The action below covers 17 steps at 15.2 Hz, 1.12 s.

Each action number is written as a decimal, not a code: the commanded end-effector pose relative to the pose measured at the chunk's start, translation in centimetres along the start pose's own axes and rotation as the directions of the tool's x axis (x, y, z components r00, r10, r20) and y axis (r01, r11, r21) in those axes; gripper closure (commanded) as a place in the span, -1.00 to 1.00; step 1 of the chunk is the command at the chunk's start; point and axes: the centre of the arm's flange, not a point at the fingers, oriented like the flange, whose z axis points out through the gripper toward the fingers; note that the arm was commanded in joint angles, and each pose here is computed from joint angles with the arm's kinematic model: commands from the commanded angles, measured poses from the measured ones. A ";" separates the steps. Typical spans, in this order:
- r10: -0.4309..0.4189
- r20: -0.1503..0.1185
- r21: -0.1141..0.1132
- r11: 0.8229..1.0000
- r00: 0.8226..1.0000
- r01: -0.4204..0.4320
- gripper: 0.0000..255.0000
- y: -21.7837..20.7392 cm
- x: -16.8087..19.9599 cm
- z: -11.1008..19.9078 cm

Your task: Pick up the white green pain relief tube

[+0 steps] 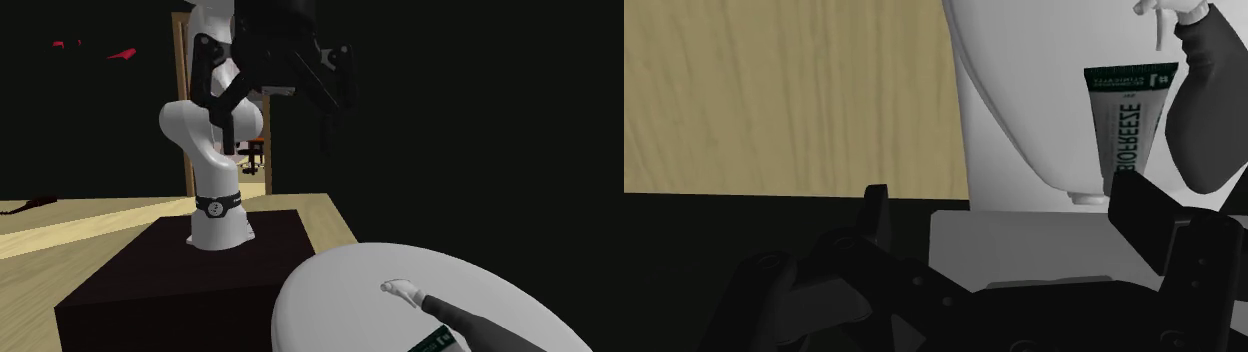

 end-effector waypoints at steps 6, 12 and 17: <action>-0.019 0.038 0.031 0.999 0.999 0.018 -1.00 -4.9 4.1 6.6; -0.037 0.070 0.057 0.998 0.997 0.033 -1.00 -9.4 7.3 12.2; -0.053 0.097 0.080 0.996 0.994 0.045 -1.00 -13.3 9.8 16.9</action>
